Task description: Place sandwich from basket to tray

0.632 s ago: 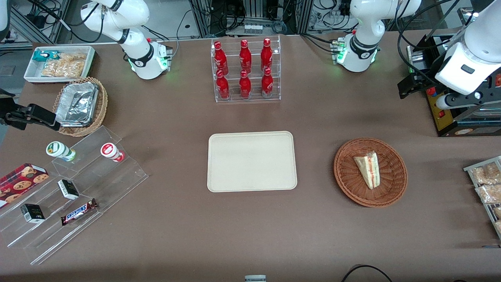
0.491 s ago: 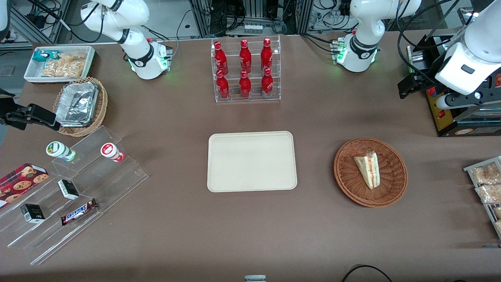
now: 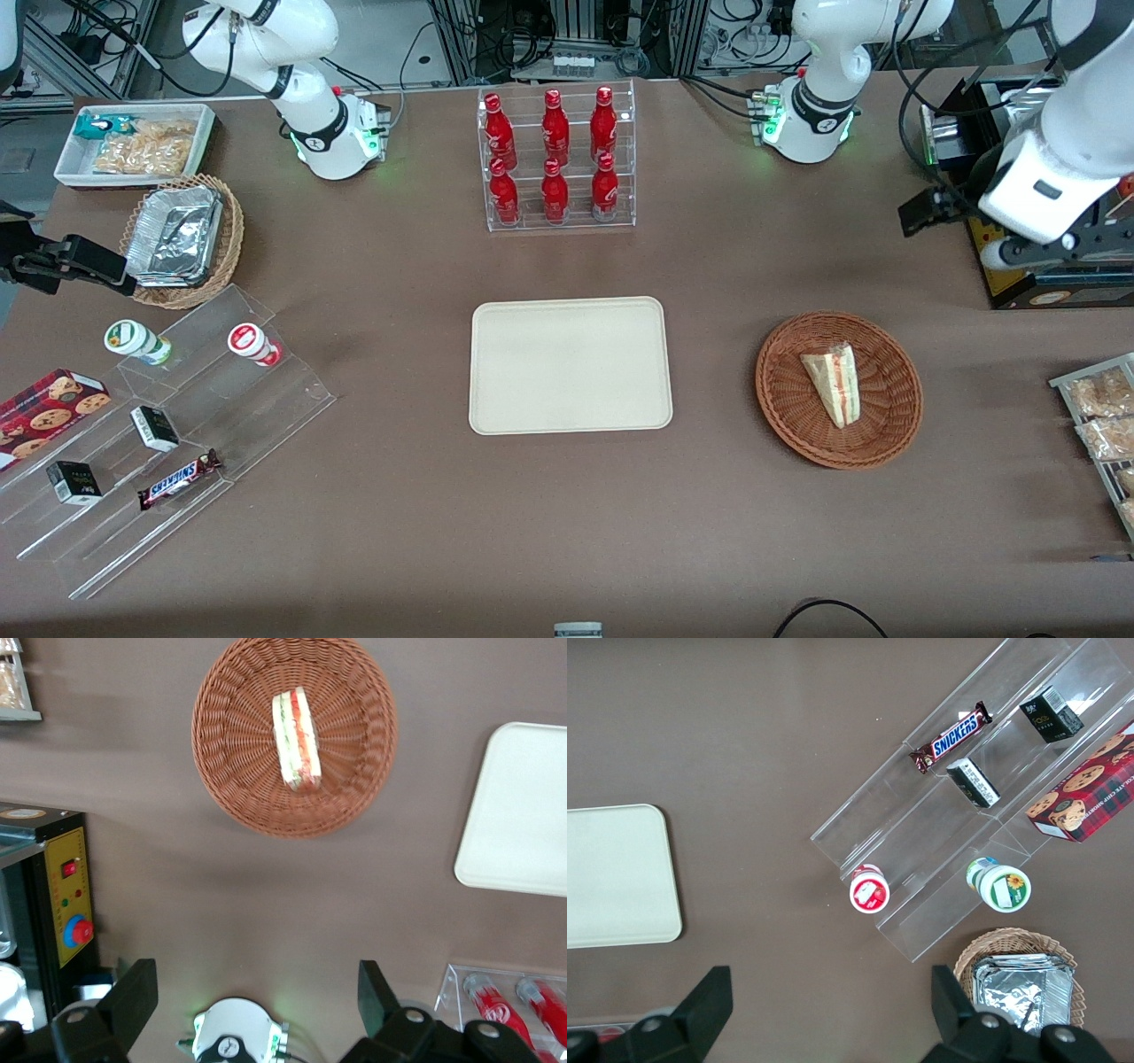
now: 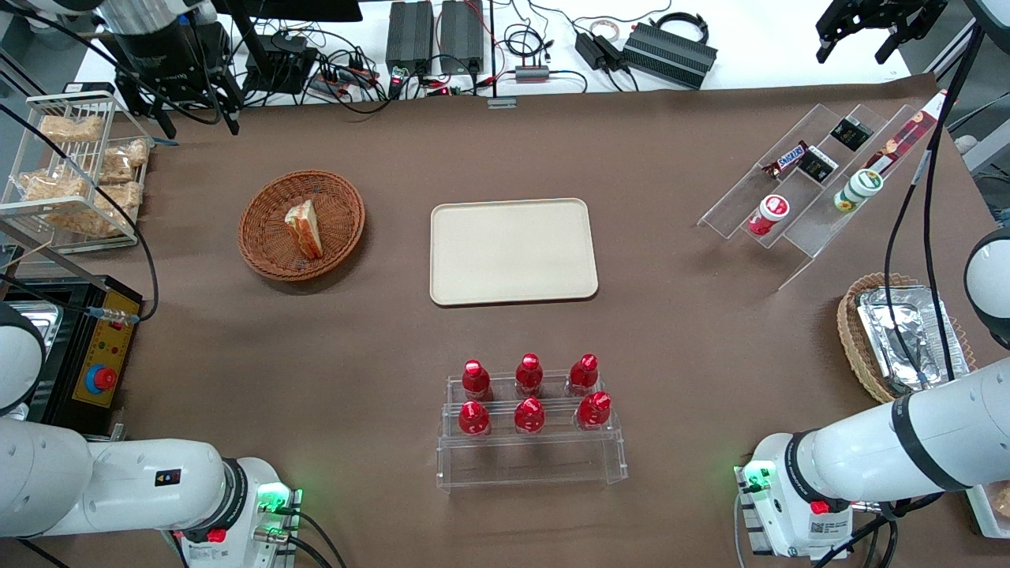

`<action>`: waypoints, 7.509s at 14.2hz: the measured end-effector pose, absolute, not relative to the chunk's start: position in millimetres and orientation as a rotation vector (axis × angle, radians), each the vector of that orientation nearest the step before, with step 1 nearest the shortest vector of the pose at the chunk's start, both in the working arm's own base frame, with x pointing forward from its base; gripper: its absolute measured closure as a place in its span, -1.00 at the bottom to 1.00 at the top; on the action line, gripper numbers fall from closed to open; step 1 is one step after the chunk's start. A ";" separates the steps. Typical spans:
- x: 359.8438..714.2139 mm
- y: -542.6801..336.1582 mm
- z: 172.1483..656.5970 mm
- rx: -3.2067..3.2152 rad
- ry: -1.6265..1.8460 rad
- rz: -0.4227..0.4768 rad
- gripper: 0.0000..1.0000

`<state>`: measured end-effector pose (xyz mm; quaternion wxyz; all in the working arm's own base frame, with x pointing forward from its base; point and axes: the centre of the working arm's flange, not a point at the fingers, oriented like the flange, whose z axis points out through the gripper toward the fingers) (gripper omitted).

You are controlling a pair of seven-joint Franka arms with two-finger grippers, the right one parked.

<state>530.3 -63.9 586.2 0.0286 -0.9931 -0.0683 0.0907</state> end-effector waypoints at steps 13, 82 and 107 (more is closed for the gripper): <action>571.3 -56.5 311.8 -3.052 -0.601 0.207 -1.00; 568.4 -363.5 446.7 -2.999 -0.277 0.138 -1.00; 504.6 -85.3 642.5 -2.881 -0.341 0.314 -1.00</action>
